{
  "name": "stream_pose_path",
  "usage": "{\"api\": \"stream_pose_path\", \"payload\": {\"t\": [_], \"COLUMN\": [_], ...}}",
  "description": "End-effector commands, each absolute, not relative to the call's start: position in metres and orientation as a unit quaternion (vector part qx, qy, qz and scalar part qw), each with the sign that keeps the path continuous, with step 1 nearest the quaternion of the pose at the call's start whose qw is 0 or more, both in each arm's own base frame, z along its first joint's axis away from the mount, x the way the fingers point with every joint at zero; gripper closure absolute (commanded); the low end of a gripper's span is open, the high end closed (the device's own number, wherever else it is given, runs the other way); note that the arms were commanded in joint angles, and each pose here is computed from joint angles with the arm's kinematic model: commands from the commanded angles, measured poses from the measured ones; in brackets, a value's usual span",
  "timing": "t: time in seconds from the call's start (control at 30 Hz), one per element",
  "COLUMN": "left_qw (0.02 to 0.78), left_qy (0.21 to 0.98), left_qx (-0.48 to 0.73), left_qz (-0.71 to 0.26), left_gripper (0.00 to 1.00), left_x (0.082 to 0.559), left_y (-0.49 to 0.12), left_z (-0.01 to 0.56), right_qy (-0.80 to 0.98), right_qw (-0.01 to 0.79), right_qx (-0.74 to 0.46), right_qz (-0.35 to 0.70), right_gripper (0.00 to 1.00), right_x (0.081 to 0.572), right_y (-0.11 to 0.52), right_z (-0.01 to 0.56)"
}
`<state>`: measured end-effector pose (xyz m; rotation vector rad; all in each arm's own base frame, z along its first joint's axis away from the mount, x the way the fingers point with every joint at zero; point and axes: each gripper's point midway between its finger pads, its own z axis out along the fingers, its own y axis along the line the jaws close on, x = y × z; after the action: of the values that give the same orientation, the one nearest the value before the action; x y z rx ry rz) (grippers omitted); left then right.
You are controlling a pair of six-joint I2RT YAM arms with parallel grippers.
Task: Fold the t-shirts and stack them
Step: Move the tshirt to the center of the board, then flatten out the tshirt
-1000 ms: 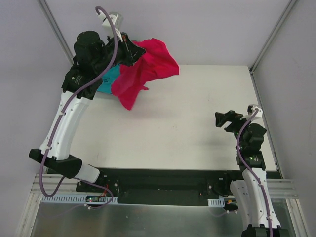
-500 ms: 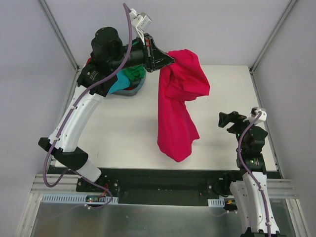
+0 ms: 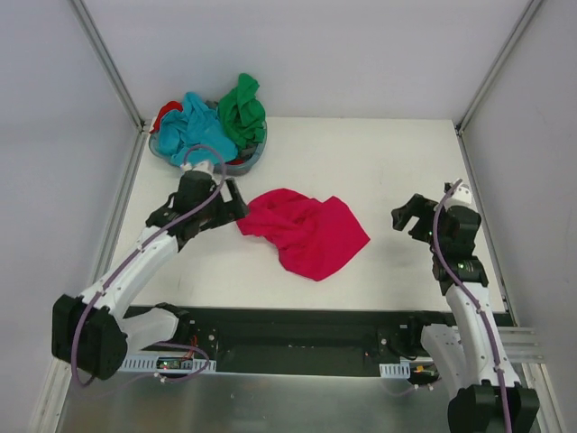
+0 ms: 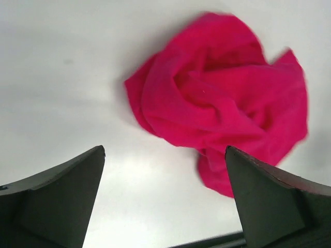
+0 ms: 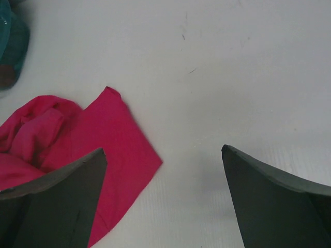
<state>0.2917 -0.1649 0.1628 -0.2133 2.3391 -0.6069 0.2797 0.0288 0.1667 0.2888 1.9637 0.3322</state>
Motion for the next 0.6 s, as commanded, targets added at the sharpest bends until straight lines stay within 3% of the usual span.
{"api": "stream_pose_path", "payload": {"t": [0.0,0.13,0.4,0.53,0.57], "left_qw": [0.468,0.494,0.4,0.39,0.386], "left_qy": [0.844,0.832,0.865,0.86,0.861], "left_qx": [-0.19,-0.168,-0.035,0.021,0.033], "left_qz": [-0.182,-0.189,-0.302,-0.329,-0.328], "left_gripper": [0.01,0.01,0.01,0.01,0.01], "left_x": [0.297,0.289,0.295,0.309,0.311], "left_y": [-0.103,-0.1,-0.171,-0.209,-0.219], "left_z": [0.204,0.221,0.214,0.223,0.223], "right_qy": [0.839,0.858,0.92,0.941,0.943], "right_qw": [0.498,0.455,0.359,0.311,0.303], "right_qx": [0.077,0.055,0.022,0.026,0.026], "right_qz": [0.204,0.233,0.156,0.133,0.138], "right_gripper": [0.04,0.04,0.04,0.01,0.06], "right_x": [0.287,0.29,0.296,0.304,0.309], "right_y": [0.057,0.08,0.11,0.122,0.126], "right_z": [0.177,0.166,0.108,0.083,0.081]}}
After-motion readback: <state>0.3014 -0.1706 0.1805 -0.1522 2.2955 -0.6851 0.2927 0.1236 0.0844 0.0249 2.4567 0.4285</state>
